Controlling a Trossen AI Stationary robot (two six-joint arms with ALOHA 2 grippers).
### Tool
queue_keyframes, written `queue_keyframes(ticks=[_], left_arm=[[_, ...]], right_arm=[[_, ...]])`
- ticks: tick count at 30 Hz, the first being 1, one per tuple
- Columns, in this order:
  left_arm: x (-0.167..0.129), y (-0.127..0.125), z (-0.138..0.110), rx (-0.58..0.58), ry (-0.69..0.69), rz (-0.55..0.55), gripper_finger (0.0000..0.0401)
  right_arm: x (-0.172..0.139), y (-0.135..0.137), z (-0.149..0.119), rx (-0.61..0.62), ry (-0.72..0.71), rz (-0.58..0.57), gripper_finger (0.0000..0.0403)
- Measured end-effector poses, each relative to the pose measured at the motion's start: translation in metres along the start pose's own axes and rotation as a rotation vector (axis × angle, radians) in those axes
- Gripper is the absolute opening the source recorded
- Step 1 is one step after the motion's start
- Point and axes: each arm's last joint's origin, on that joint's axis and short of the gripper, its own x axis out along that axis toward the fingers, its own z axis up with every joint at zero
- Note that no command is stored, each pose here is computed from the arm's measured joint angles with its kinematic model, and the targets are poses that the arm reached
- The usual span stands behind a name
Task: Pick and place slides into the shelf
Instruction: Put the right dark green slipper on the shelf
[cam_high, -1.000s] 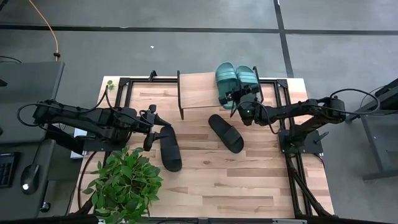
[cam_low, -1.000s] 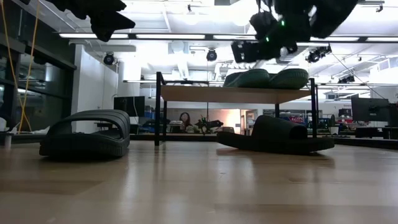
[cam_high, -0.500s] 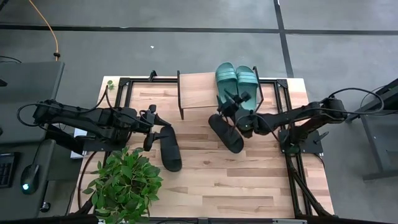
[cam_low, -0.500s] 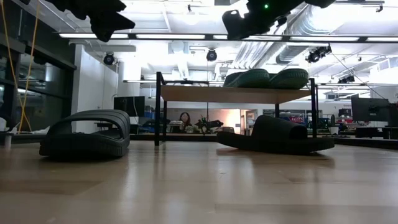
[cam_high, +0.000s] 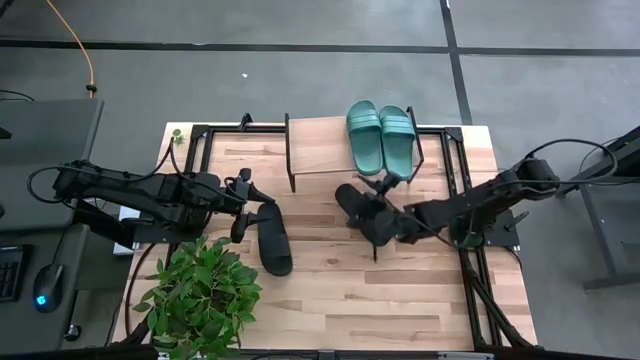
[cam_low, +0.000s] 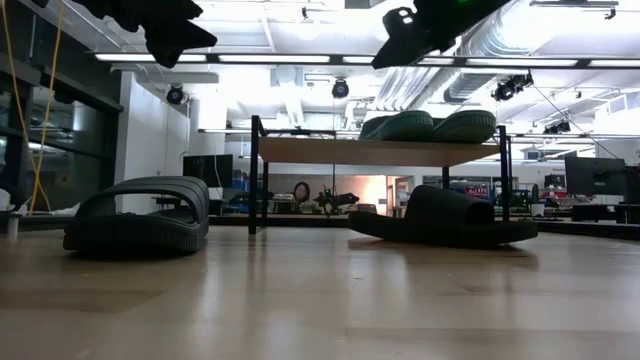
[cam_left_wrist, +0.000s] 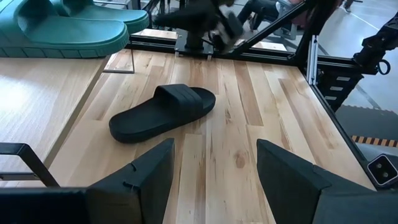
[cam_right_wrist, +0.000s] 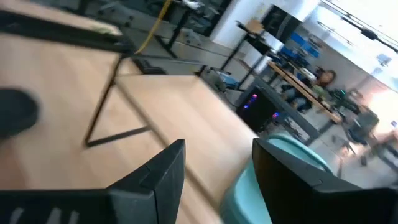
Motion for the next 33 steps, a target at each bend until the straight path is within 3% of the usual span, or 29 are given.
queue_keyframes(ticks=[8, 20, 33], left_arm=[[0.0, 0.0, 0.001, -0.001, -0.009, -0.001, 0.0209], [0.0, 0.0, 0.001, 0.007, -0.014, -0.001, 0.0209], [0.0, 0.0, 0.001, 0.007, -0.015, -0.001, 0.0209]], right_arm=[[-0.037, 0.019, -0.013, -0.13, 0.006, 0.143, 0.0177], [-0.072, 0.03, -0.051, -0.091, 0.183, 0.347, 0.0177], [-0.073, 0.058, -0.093, -0.227, 0.285, 0.36, 0.0177]])
